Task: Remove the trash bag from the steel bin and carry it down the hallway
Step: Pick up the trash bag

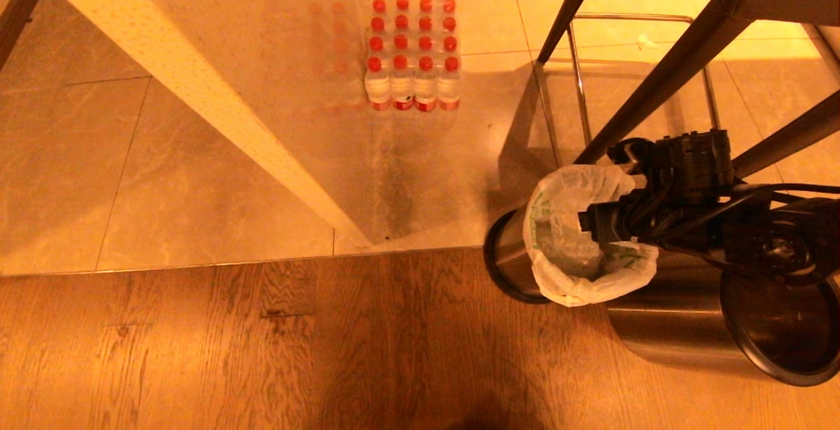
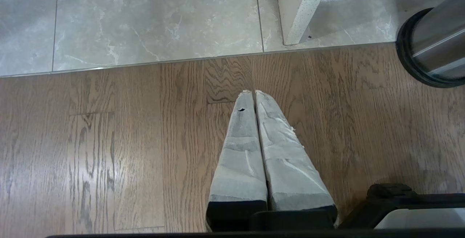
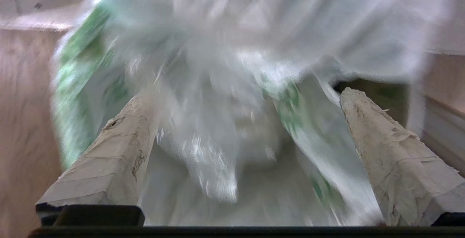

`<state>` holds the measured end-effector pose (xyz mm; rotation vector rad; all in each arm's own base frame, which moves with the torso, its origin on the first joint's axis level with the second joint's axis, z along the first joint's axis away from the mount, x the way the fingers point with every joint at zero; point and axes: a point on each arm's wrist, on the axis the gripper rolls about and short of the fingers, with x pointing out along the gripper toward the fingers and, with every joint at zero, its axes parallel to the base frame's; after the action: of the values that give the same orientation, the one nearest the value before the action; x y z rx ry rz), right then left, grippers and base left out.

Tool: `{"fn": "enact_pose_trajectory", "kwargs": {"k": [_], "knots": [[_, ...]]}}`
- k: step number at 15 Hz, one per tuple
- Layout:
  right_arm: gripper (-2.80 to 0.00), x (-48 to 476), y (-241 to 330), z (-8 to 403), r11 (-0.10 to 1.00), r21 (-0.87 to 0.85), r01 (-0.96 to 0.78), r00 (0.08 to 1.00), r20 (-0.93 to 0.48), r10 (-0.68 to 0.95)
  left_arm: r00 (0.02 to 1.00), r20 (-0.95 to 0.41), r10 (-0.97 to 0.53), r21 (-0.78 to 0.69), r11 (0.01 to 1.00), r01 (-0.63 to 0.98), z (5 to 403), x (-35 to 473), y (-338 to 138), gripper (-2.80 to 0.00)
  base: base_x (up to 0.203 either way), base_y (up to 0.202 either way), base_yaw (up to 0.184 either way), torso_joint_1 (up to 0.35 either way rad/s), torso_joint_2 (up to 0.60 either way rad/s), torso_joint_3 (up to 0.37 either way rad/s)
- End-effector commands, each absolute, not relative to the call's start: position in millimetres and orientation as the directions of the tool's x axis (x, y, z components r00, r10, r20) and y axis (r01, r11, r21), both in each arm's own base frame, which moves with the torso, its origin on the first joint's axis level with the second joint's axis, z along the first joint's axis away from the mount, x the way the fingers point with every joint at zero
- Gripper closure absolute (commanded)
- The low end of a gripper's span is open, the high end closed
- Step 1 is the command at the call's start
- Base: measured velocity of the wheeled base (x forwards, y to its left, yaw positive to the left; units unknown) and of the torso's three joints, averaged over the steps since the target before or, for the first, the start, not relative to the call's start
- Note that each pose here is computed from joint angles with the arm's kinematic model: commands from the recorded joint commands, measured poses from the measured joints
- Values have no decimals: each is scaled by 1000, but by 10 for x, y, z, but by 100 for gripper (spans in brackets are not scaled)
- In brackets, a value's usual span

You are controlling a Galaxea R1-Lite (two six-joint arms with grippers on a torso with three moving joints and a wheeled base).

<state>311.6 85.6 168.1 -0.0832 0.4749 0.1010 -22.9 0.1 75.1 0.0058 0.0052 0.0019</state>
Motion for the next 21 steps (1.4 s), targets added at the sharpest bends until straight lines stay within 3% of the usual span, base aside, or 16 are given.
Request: {"fn": "enact_pose_trajectory", "kwargs": {"k": [1,7,10,21], "knots": [[-280,2914,795,1936,993,-45,-111,913,-400,84,1000,-6,3,6,1000,-3,749,-228,1,0,0,0,0,0,0,0],[-280,2901,594,1760,999,-34,-36,881,-472,16,1000,-6,3,6,1000,-3,749,-228,1,0,0,0,0,0,0,0],[-280,3046,606,1597,997,72,36,857,-515,7,1000,-7,1,5,1000,-1,749,-227,1,0,0,0,0,0,0,0],[-280,3298,659,1301,999,40,28,834,-552,-2,1000,-5,3,6,1000,-3,753,-229,1,0,0,0,0,0,0,0]]}}
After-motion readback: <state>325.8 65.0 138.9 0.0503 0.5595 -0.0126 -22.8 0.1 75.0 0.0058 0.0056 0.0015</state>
